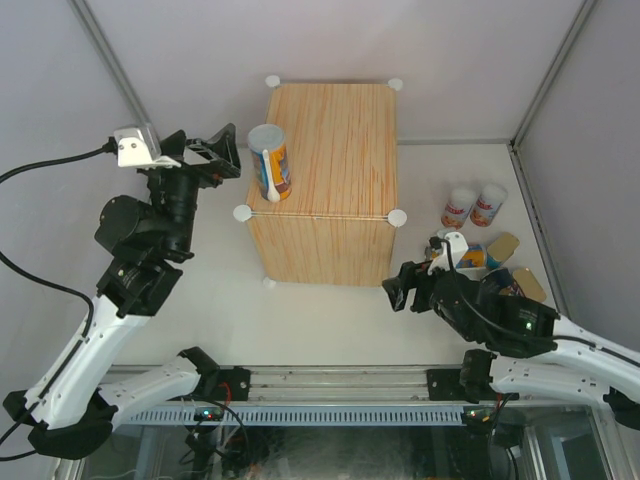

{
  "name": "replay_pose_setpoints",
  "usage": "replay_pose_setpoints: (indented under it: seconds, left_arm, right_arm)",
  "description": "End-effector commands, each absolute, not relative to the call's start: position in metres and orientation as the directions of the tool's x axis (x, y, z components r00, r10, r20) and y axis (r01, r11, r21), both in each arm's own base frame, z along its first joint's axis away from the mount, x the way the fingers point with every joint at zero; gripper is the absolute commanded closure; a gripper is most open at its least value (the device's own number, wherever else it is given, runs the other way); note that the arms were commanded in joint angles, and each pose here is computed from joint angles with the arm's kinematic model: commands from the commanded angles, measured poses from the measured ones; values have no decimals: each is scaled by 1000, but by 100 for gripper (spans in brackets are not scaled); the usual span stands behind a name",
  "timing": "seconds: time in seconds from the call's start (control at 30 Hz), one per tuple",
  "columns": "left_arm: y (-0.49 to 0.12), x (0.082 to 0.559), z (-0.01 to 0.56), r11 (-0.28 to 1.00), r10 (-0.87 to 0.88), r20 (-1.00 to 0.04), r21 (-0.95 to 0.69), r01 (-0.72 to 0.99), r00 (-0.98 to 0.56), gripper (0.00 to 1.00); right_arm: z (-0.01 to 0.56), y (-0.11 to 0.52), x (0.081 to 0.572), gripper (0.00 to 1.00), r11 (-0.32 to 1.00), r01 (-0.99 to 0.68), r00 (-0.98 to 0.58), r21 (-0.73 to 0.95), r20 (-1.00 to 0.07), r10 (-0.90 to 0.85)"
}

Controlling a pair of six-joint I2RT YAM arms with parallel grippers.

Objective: Place and organize the canned foods onto the counter
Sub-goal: Pick up the canned food from the center of the board.

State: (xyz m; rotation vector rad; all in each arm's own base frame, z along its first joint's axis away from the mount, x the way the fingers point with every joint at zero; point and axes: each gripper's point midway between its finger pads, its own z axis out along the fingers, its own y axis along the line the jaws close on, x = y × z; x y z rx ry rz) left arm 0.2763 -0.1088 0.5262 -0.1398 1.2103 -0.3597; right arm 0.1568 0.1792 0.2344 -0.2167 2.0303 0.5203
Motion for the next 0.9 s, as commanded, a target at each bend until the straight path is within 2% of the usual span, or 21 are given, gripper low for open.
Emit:
replay_pose_setpoints:
  seconds: [0.0,0.23,0.3,0.6,0.87]
  left_arm:
    - [-104,271,534,933,-352,-871,-299,200,342,0]
    - [-104,271,537,933,-353,-867,-299,200,352,0]
    - [-104,271,538,932,-355,-865,-300,203,354,0]
    - [-110,274,540,931,-355,-867,-292,219,350,0]
    - [-112,275,541,930,-356,-867,-291,225,349,0]
  right_arm:
    - [224,155,157,26,925,-220,-523,311,-838,158]
    - [204,117,154,16,923,32,-535,382,-774,339]
    - [201,106,153,16,903,105,-526,417,-747,407]
    - [179,63,149,16,736,455,-419,501,-609,673]
    - [174,42,158,11,538,652,-258,534,-512,820]
